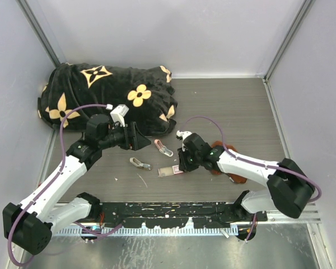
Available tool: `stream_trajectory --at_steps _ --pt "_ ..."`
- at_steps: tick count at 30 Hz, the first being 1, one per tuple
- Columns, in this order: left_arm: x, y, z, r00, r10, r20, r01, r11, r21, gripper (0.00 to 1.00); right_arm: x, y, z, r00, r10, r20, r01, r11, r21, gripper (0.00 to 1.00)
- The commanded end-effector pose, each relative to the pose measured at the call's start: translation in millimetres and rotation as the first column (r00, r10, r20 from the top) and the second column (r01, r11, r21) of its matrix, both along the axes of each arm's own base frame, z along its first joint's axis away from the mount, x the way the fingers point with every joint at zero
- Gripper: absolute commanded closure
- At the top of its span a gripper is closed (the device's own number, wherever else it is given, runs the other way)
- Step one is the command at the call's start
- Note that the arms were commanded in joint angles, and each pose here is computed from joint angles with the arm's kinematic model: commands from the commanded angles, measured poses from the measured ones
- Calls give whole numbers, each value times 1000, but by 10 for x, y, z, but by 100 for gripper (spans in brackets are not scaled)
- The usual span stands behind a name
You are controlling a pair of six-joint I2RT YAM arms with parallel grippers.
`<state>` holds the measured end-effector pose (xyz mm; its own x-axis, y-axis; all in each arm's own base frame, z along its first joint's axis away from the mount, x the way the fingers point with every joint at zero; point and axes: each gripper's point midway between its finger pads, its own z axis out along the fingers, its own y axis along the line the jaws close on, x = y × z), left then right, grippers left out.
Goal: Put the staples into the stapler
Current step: Place the staple in the staple box.
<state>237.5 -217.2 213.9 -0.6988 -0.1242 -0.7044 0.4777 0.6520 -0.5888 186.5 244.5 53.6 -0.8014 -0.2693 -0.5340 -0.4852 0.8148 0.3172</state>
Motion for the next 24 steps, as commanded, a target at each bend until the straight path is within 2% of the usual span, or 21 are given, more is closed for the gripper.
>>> stream_trajectory --at_steps 1,9,24 --pt "57 43 33 999 11 42 -12 1000 25 24 179 -22 60 998 16 56 -10 994 -109 79" --pt "74 8 -11 1000 -4 18 4 1000 28 24 198 49 -83 998 66 -4 -65 978 -196 76" --pt "83 -29 -43 1000 -20 -1 20 1000 23 24 142 80 -123 993 106 -56 -116 966 -232 72"
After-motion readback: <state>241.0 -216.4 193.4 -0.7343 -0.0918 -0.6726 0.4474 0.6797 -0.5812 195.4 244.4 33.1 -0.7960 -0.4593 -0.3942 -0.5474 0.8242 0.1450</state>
